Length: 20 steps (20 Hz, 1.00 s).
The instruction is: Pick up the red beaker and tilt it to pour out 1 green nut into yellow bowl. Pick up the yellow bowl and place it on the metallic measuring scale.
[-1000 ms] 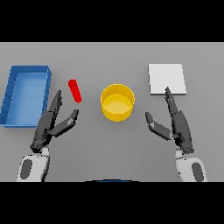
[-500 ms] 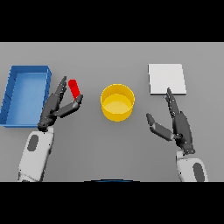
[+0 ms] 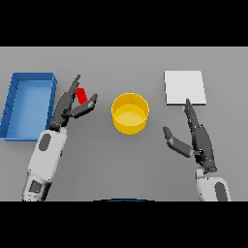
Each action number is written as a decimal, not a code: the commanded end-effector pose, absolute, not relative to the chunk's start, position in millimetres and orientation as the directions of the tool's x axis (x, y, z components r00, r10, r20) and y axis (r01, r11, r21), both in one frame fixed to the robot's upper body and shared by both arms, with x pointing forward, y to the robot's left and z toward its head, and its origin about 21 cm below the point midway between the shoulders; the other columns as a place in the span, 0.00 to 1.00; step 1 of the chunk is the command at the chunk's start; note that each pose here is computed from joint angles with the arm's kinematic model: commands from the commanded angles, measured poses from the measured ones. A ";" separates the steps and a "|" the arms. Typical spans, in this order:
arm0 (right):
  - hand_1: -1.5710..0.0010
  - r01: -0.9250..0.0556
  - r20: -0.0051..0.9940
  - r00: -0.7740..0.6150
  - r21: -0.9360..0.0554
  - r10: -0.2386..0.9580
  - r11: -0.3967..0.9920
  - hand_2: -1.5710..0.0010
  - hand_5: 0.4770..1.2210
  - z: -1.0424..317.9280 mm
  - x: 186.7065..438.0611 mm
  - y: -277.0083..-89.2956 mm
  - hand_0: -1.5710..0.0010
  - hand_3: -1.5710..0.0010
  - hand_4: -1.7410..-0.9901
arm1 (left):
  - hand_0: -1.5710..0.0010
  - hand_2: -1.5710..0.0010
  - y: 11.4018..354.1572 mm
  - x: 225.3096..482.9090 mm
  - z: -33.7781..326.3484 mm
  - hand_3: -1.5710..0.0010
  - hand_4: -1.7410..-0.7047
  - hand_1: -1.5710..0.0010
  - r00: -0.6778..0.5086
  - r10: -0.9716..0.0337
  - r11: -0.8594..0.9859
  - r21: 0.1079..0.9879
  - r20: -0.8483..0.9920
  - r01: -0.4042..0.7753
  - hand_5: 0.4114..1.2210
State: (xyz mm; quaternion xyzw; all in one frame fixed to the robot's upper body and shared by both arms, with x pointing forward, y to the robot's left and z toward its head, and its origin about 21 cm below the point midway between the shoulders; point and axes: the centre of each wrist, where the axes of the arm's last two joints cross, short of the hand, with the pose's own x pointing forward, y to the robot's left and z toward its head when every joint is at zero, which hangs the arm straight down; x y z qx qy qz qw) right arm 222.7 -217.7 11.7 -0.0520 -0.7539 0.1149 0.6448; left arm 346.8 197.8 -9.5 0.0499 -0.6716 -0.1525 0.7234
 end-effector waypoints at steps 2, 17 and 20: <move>1.00 -0.061 0.961 -0.157 -0.242 0.230 0.968 1.00 0.22 13.6 223.7 -216.0 1.00 1.00 0.67 | 1.00 1.00 194.6 351.1 -13.7 1.00 0.51 1.00 0.047 -0.280 0.952 0.271 0.959 0.142 0.33; 1.00 -0.055 0.959 -0.157 -0.246 0.235 0.968 1.00 0.23 15.4 224.5 -220.0 1.00 1.00 0.66 | 0.21 0.19 167.4 368.4 -31.2 0.27 0.10 0.21 -0.008 -0.250 0.965 0.250 0.968 0.076 0.89; 1.00 -0.061 0.966 -0.153 -0.220 0.209 0.974 1.00 0.22 14.5 225.4 -218.2 1.00 1.00 0.65 | 0.11 0.10 166.6 366.4 -30.7 0.14 0.19 0.11 -0.016 -0.252 0.964 0.253 0.967 0.082 0.94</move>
